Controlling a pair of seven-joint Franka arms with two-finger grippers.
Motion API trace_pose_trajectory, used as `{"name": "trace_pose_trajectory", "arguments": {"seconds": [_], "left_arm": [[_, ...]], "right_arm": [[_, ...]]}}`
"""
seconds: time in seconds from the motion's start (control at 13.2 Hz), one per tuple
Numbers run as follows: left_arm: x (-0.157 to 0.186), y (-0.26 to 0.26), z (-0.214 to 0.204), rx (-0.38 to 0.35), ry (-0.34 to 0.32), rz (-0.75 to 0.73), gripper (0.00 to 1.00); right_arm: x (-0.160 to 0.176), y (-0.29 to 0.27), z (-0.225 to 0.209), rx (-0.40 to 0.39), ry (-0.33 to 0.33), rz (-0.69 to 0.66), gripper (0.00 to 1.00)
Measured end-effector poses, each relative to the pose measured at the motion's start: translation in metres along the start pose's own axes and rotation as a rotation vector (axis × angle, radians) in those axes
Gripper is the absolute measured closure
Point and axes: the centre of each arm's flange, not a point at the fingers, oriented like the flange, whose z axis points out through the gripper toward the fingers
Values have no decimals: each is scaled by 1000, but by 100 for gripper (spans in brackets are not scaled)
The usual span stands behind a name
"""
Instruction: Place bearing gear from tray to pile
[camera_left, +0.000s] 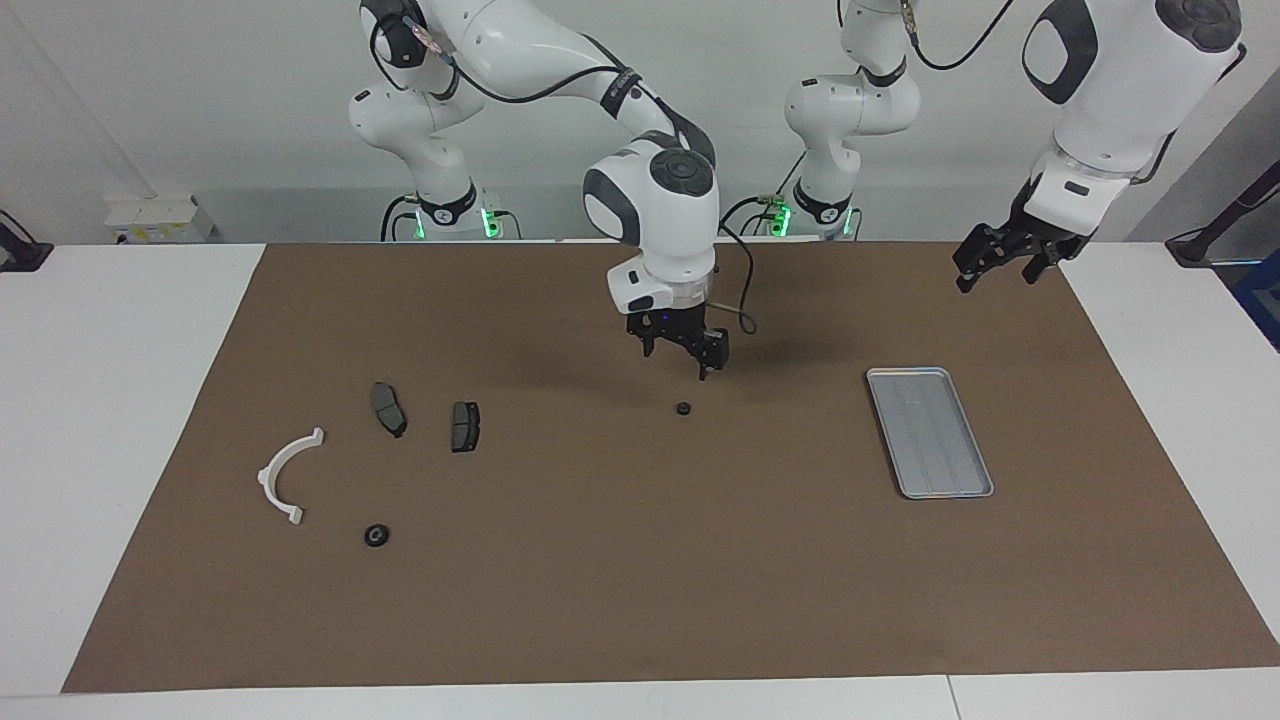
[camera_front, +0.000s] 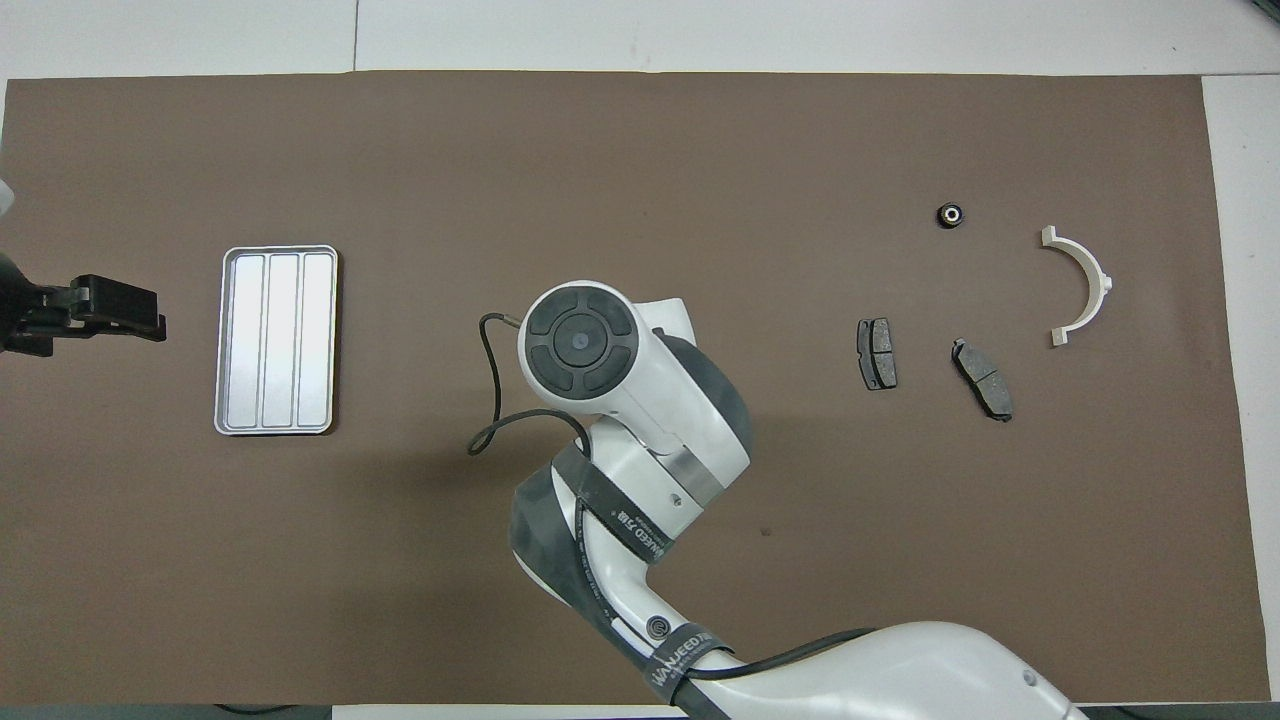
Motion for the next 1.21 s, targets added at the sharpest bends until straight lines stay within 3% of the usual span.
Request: {"name": "trace_pose_trajectory", "arguments": {"seconds": [0.15, 0.38, 0.53, 0.76, 1.21], "left_arm": [[-4, 24, -8, -31, 5, 37, 0], [-5, 30, -10, -35, 8, 47, 0], [-5, 30, -11, -35, 9, 47, 0], [-5, 29, -11, -35, 8, 46, 0], [-4, 22, -12, -2, 15, 41, 0]], "right_arm": [[-7, -8, 48, -5, 29, -3, 0], [11, -4, 91, -7, 31, 20, 0], [19, 0, 100, -18, 28, 31, 0], [16, -1, 100, -17, 26, 28, 10], [6, -2, 103, -18, 22, 14, 10]]}}
